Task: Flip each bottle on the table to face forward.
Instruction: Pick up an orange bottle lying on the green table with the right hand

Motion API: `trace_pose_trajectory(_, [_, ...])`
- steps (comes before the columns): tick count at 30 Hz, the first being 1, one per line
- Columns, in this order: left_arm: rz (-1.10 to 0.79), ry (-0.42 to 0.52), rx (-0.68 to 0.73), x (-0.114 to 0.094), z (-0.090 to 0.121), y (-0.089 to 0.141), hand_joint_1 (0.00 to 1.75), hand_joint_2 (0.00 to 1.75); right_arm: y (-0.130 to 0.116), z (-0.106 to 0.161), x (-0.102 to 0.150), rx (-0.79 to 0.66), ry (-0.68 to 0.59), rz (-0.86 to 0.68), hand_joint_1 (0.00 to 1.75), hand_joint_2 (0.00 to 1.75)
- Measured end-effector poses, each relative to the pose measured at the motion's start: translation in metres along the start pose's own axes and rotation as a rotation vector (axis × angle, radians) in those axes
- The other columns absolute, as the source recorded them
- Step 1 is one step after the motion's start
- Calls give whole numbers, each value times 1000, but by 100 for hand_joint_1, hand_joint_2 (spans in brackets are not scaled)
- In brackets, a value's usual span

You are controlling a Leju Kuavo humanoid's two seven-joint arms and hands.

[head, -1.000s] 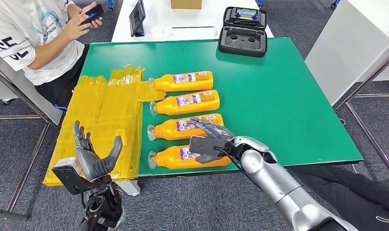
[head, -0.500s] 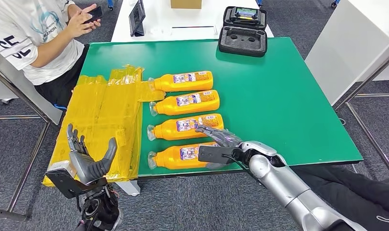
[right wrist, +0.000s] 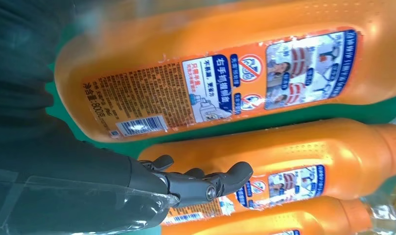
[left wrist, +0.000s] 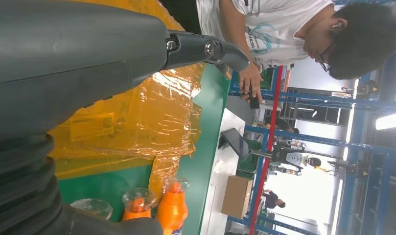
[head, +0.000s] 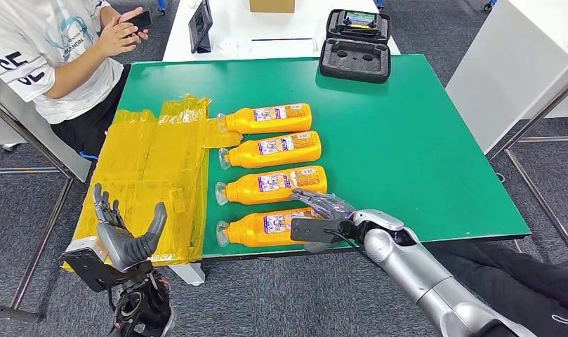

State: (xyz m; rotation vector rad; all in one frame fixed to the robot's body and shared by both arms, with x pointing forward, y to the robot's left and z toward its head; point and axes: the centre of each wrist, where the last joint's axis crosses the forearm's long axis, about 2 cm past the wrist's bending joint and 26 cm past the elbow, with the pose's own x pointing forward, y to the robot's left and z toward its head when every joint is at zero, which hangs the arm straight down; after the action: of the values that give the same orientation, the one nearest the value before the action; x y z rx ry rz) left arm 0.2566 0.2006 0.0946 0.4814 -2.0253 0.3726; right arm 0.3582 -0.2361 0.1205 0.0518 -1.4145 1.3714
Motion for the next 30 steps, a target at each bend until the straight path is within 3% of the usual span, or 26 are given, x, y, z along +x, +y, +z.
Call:
trace_pose_trajectory(24, [-1,15,-3,-2,5,6,0,175,-4,-5,-15,45,63,5,2,175])
trace_pose_trajectory(27, [2,17,-2,-3,4,6,0,175,-9,-6,-16,69,72,6,14,175])
trace_pose_trajectory(28, [3,18,-1,-3,4,6,0,175,-11,-6,-16,76,74,7,29,175])
trace_pose_trajectory(30, [7,20,-1,-3,4,6,0,175,-16,-7,-16,84,78,10,91,175])
